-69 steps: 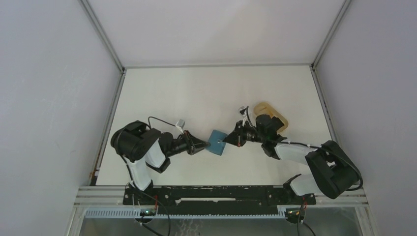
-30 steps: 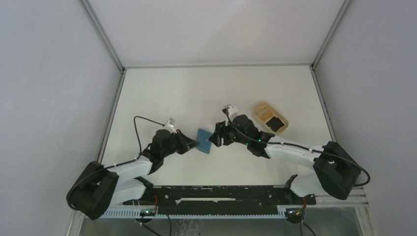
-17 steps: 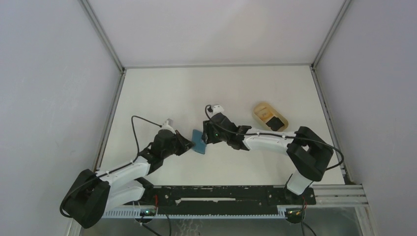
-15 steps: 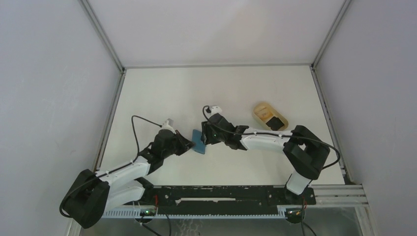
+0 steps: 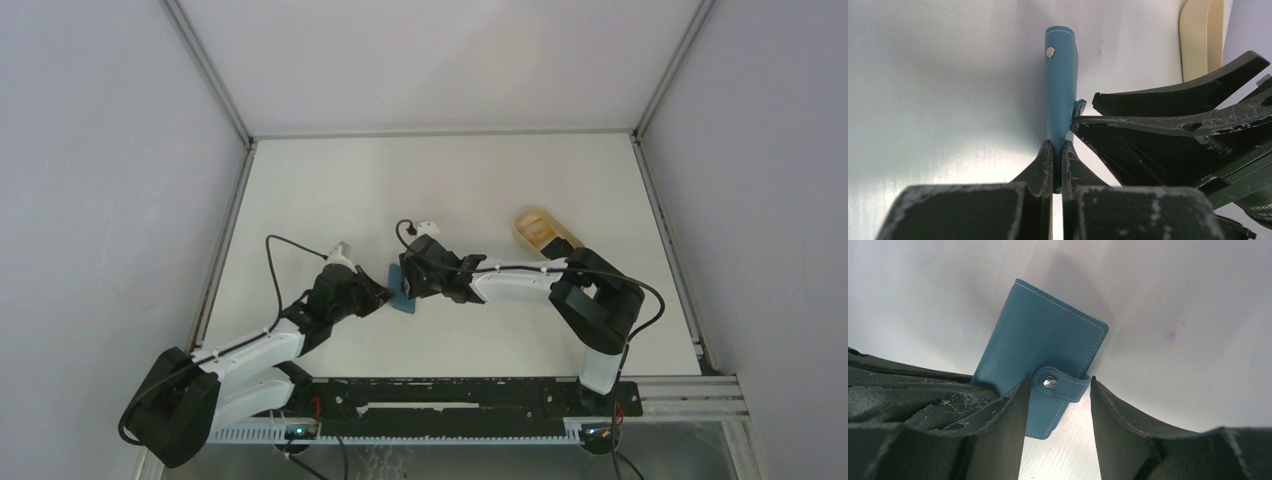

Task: Take the credit cards out of the card holder

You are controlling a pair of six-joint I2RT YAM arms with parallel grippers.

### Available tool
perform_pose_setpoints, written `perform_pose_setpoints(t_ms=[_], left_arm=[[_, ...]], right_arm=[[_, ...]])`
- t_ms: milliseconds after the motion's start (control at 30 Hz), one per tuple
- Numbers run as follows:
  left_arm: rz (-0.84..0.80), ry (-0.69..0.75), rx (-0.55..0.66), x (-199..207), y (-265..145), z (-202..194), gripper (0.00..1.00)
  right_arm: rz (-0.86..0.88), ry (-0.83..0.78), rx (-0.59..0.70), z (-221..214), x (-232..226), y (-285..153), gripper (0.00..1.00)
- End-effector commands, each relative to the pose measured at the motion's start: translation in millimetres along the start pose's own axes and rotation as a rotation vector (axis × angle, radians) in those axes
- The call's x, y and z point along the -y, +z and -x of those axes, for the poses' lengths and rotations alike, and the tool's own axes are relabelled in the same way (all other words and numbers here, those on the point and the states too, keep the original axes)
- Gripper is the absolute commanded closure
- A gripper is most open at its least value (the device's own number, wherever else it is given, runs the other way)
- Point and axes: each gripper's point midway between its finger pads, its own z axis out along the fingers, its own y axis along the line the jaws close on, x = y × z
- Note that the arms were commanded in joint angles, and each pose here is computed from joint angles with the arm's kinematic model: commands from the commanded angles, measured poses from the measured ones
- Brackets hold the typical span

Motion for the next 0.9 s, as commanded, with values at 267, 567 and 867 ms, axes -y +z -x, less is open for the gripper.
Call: perform_pose_setpoints(t_ms=[267,567,867], left_arm=[[-0.027,0.041,0.037,15,-5,12,1.0],[-0.028,0.051,0.035,16,-5,13,1.0],[-0.029,0.057,0.035,16,-7,14,1.0]], right_arm=[[-0.012,-0.01,0.032,11,-13,12,0.51],[-0.057,-0.001,0.059,18,-1,16,0.7],[-0.112,0.026,0.097,39,24,15,0.72]])
